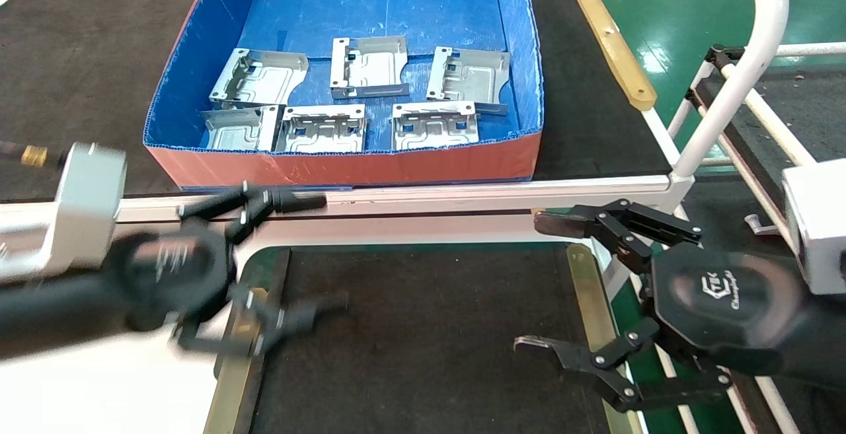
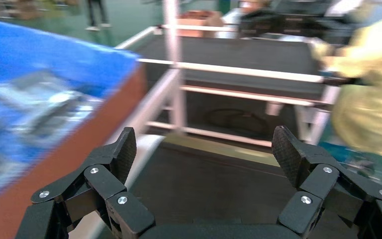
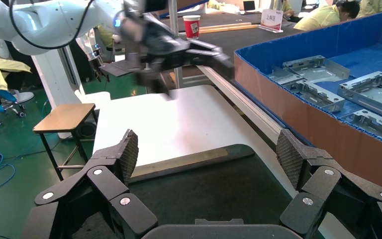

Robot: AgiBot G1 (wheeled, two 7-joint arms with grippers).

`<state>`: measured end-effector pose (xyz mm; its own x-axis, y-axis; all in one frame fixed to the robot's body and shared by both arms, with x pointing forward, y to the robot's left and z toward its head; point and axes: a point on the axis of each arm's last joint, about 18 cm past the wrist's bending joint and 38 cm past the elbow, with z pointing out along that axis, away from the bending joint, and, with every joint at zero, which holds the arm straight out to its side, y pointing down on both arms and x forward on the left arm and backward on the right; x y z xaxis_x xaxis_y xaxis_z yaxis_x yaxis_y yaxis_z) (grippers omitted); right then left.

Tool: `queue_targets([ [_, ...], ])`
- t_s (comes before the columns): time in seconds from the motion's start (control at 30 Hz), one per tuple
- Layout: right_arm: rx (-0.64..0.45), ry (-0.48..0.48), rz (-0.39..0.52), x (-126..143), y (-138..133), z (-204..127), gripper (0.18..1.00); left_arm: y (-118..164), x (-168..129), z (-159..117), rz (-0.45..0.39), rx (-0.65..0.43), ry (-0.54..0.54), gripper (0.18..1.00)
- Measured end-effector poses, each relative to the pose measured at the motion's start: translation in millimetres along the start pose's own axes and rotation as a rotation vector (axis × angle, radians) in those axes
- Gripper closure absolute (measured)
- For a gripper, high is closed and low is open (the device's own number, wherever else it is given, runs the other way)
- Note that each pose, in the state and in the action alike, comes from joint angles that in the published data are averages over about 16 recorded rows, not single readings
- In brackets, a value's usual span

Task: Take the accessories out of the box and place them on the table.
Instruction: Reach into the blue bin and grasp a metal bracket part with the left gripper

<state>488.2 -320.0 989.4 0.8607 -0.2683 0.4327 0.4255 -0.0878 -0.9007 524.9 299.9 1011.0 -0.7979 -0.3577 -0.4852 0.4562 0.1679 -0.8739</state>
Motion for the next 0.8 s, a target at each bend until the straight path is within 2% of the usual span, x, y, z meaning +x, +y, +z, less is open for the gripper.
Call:
queue_targets([
  [0.4, 0.000, 0.000, 0.000, 0.0, 0.0, 0.0, 0.178, -15.8, -84.9, 34.3, -0.008, -0.064, -0.263, 0.184],
  [0.8, 0.000, 0.000, 0.000, 0.0, 0.0, 0.0, 0.178, -31.2, -141.1, 70.4, 0.030, -0.103, -0.419, 0.184],
])
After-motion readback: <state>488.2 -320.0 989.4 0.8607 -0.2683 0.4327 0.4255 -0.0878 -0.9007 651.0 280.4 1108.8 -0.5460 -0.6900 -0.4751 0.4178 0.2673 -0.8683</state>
